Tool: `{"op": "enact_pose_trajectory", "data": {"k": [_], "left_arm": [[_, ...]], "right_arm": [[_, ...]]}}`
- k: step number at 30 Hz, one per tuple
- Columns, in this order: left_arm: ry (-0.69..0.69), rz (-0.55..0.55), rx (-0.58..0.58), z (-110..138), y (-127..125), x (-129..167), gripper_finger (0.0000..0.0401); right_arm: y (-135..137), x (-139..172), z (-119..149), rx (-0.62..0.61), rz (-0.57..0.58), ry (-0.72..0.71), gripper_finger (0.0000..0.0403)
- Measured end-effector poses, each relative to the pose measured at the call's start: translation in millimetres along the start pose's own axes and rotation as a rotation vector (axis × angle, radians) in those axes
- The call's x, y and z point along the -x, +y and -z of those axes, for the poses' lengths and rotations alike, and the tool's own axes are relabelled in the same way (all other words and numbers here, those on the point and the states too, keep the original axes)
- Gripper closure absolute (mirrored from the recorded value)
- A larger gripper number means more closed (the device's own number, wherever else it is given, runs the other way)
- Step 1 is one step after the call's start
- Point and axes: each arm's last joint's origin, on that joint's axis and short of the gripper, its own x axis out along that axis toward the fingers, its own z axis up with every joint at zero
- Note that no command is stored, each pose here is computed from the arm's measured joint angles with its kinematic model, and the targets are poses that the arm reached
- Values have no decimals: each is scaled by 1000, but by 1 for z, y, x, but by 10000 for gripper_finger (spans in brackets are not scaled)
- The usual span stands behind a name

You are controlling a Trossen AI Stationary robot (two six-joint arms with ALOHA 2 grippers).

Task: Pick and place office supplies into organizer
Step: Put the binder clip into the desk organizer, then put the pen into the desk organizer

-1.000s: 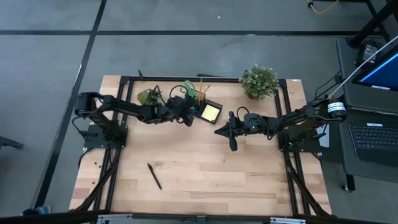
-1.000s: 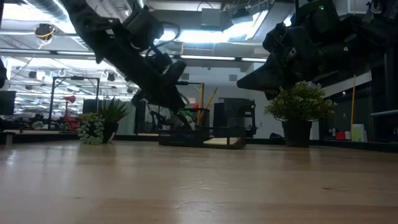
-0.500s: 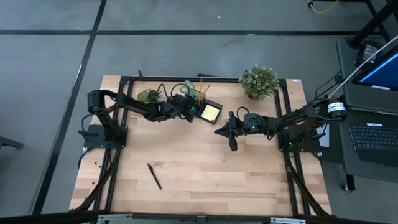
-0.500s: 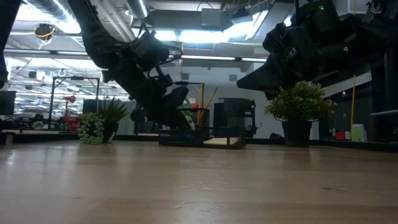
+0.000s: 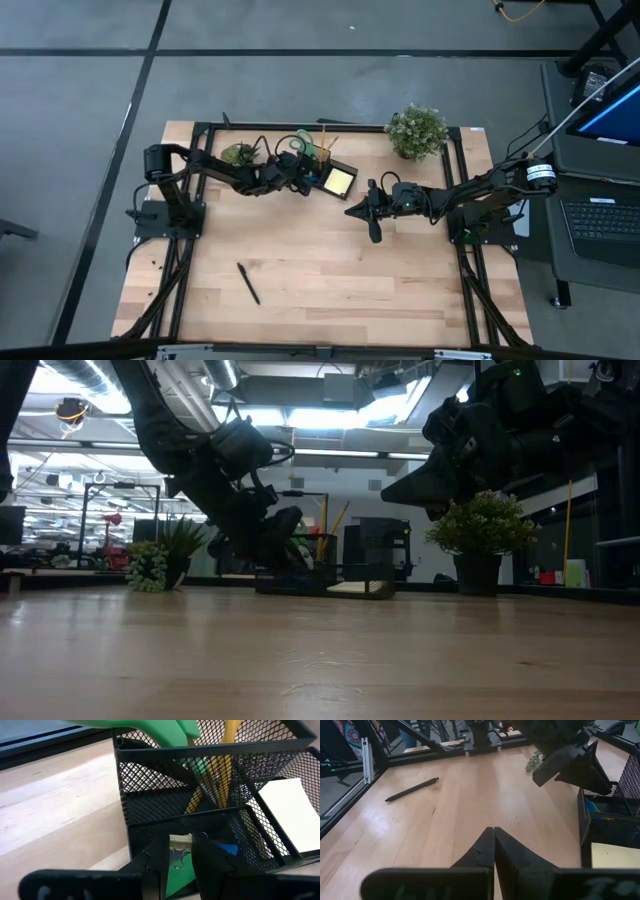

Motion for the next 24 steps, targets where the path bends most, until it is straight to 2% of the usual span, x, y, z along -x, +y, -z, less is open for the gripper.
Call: {"op": "enact_pose_trajectory", "data": {"k": [16, 24], "left_arm": [[8, 15, -10, 0, -1, 0, 290], [83, 220, -186, -2, -13, 15, 287]], "right_arm": [[0, 0, 0, 0, 0, 0, 393], [0, 0, 0, -3, 0, -1, 393]]}}
